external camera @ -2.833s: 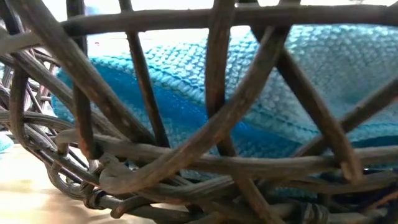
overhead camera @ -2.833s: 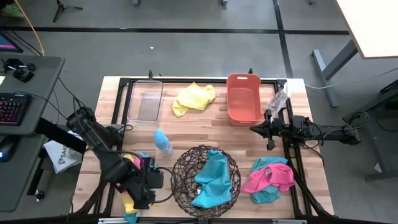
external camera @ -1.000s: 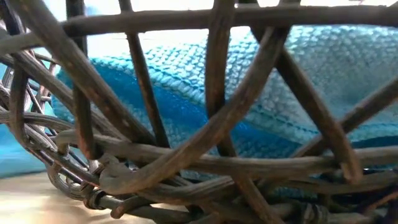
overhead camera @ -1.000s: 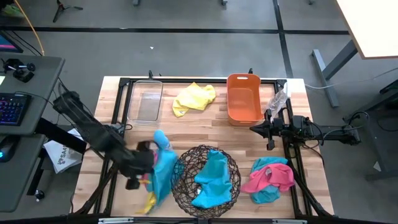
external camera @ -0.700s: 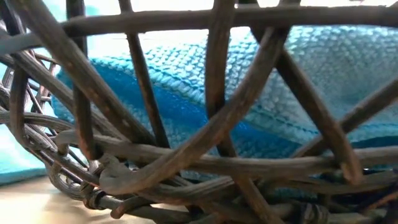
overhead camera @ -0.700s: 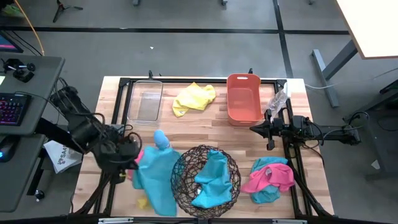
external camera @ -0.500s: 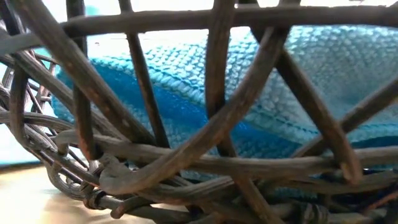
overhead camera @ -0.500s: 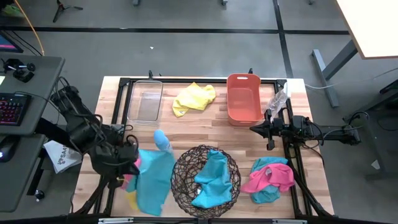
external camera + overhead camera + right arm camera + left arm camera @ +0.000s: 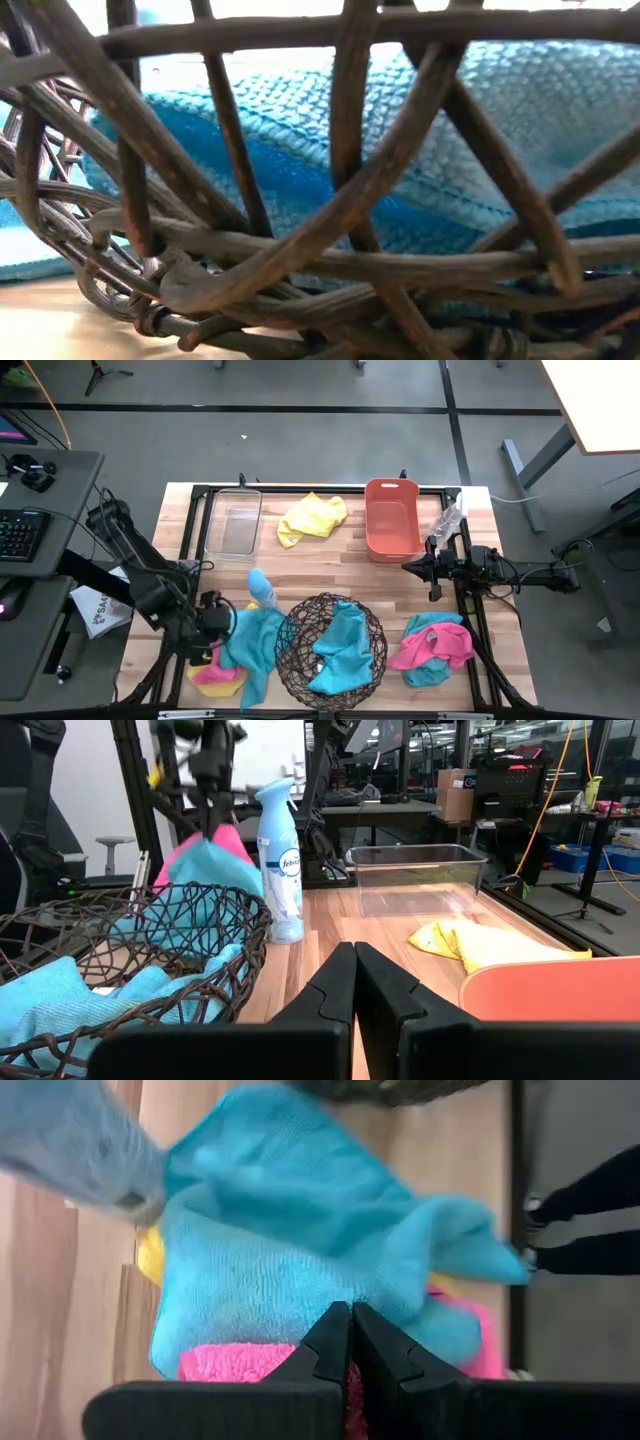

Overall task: Sort microfiber towel by color & place in baskets
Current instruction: Put the right blue towel into the wooden basket

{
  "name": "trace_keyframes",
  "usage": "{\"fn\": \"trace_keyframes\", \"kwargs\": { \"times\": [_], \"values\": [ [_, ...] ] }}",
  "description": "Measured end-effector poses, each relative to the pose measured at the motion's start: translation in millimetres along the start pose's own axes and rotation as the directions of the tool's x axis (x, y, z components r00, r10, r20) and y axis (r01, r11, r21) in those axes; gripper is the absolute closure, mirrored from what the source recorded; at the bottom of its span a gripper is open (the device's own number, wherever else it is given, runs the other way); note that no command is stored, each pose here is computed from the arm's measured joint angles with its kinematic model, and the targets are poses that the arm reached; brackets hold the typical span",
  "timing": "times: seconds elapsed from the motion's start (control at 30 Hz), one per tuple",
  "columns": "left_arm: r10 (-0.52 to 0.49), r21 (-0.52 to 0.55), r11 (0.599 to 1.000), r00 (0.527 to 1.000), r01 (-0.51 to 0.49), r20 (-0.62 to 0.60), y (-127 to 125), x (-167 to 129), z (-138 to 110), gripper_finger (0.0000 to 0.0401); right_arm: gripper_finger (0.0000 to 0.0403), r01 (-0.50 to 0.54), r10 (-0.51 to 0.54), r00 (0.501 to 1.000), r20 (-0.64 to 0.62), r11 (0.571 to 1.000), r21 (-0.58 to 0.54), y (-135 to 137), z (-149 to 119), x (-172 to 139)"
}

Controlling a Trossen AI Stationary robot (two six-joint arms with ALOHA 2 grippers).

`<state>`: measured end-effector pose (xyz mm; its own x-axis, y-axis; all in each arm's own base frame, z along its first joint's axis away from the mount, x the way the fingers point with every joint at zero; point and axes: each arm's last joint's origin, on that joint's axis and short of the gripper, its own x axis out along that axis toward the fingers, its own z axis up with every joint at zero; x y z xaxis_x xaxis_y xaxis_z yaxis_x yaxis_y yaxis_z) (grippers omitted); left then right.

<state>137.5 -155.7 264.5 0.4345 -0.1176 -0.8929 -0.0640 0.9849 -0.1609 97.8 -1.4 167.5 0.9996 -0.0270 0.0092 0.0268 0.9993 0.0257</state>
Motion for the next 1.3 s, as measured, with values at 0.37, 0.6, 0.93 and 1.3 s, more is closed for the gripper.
{"fn": "trace_keyframes", "kwargs": {
  "times": [0.37, 0.6, 0.93, 1.3],
  "values": [
    [0.045, -0.137, 0.987, 0.970, -0.080, -0.237, 14.2, 58.9, -35.0, 0.0401, 0.0402, 0.000, 0.000, 1.000, 0.000, 1.000, 0.000, 0.0, 0.0, 0.0],
    [-0.018, -0.176, 0.984, 0.973, -0.023, -0.229, 11.7, 47.5, -15.5, 0.0351, 0.0402, 0.000, 0.000, 1.000, 0.000, 1.000, 0.000, 0.0, 0.0, 0.0],
    [-0.037, 0.062, 0.997, 0.978, 0.050, -0.204, 8.4, 36.9, 1.4, 0.0229, 0.0402, 0.000, 0.000, 1.000, 0.000, 1.000, 0.000, 0.0, 0.0, 0.0],
    [0.092, 0.304, 0.953, 0.932, 0.021, -0.352, 1.6, 78.5, -3.7, 0.0167, 0.0402, 0.000, 0.000, 1.000, 0.000, 1.000, 0.000, 0.0, 0.0, 0.0]
  ]
}}
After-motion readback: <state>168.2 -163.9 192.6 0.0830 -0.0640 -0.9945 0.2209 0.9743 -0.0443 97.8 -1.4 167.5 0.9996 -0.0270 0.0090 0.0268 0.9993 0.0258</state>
